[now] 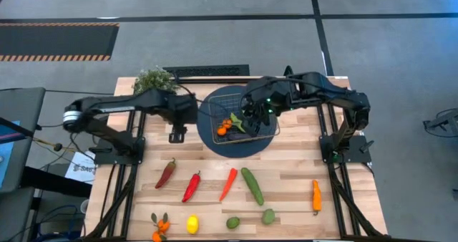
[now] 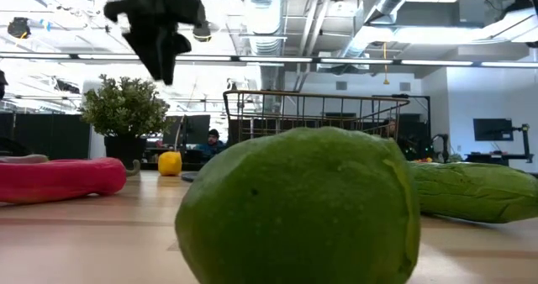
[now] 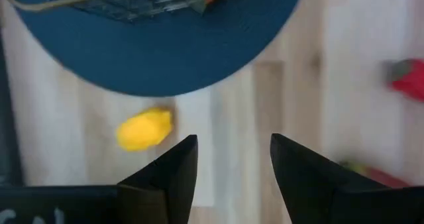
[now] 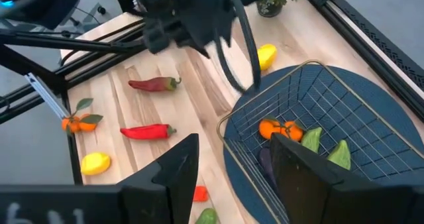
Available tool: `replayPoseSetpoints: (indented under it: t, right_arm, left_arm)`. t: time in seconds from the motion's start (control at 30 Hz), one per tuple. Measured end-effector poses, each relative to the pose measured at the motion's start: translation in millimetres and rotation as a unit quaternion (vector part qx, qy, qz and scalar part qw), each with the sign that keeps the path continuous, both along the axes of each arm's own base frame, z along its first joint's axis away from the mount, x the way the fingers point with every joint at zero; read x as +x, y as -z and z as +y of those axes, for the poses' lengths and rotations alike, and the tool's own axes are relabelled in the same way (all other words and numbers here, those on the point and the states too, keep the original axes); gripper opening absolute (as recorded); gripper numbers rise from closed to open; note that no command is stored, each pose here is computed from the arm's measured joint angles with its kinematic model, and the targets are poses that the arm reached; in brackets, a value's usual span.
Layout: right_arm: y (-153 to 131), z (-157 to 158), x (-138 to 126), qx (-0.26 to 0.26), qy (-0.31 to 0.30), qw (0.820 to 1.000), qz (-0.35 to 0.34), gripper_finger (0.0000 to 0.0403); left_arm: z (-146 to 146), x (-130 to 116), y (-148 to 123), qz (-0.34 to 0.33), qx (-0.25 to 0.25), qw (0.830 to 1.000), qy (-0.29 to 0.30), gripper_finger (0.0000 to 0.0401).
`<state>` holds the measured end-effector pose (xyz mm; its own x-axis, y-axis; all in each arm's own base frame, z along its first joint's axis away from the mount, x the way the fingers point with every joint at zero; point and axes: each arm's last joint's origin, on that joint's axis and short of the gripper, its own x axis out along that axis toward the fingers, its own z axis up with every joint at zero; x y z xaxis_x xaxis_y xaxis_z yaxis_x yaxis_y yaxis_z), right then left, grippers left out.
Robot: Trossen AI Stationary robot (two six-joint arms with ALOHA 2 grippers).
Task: Build produce basket
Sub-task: Put the top yellow lemon into the basket
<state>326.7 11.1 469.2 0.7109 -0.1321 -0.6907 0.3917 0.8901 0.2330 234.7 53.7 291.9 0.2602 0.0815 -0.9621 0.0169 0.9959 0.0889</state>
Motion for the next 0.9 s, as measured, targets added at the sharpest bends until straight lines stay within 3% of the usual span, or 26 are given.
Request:
replayPoseSetpoints:
  t: [0.23, 0.53, 0.9]
  right_arm:
    - [-0.3, -1.6, 0.3, 0.006, 0.008, 1.0, -0.003, 0.0204]
    - [-0.3, -0.8, 0.3, 0.013, 0.014, 1.0, -0.004, 0.0205]
    - [-0.3, -1.0, 0.3, 0.013, 0.014, 1.0, -0.004, 0.0203]
  left_arm:
    - [10.2, -14.7, -10.6, -0.021, -0.015, 0.999, -0.027, 0.0194]
    - [39.1, -8.0, 9.2, 0.041, 0.015, 0.998, -0.037, 0.0245]
    - [71.5, 14.6, 49.8, 0.088, -0.006, 0.995, 0.048, 0.0254]
